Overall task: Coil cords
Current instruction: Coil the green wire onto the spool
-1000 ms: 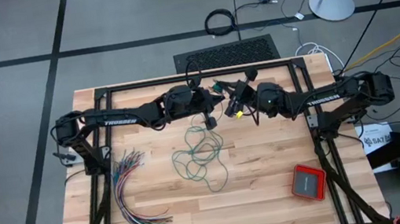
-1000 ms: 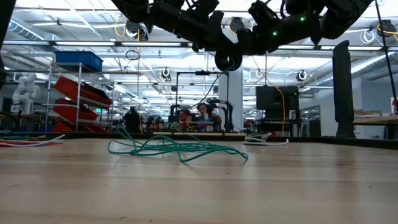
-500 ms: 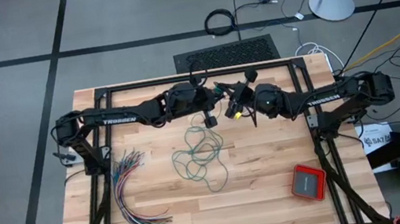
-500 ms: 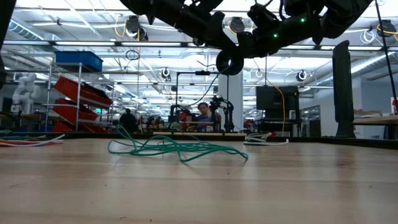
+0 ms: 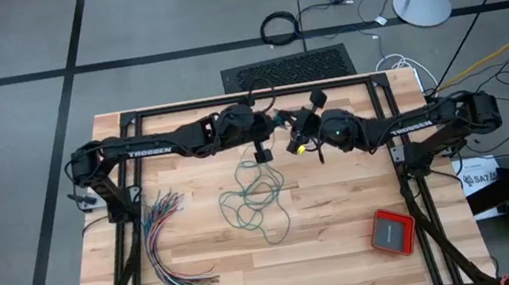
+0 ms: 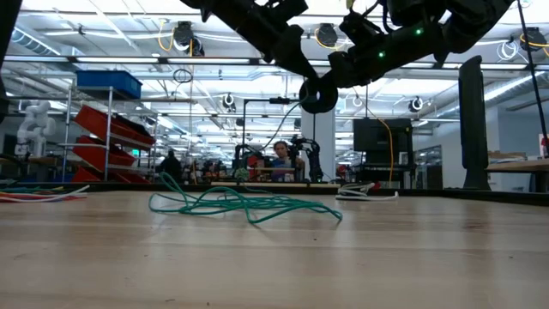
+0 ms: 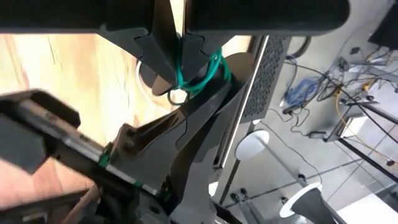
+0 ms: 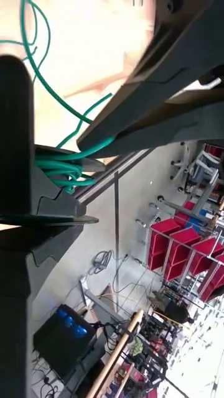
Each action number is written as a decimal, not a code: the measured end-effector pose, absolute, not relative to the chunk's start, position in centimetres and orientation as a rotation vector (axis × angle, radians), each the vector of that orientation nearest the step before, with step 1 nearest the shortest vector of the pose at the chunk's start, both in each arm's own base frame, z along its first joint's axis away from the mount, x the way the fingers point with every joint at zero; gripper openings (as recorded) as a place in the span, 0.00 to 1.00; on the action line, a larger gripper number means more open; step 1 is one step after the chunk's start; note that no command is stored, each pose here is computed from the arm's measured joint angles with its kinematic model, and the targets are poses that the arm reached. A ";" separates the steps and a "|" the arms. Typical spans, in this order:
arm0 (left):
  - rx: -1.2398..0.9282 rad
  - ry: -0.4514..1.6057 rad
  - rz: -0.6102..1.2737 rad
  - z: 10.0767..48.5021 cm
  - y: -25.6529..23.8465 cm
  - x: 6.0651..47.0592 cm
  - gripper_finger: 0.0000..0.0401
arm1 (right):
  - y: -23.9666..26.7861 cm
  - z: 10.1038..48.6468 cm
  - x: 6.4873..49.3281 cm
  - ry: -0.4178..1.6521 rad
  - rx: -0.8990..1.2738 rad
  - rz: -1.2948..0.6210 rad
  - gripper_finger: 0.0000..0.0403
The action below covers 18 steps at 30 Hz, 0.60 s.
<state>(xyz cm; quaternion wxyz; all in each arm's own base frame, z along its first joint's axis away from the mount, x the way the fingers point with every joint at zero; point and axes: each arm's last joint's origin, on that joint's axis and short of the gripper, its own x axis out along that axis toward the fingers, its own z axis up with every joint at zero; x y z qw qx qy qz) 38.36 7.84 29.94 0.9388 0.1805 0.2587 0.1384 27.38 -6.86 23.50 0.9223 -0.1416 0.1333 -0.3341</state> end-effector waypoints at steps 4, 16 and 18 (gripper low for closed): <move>0.392 0.563 0.286 30.1 7.9 38.2 0.04 | -6.6 23.5 27.4 0.276 -0.294 -0.679 0.00; 0.434 0.592 0.328 30.2 8.1 38.0 0.08 | -6.5 23.0 27.3 0.318 -0.303 -0.679 0.00; 0.440 0.583 0.352 30.5 8.2 37.9 0.12 | -6.5 22.8 27.2 0.334 -0.306 -0.677 0.00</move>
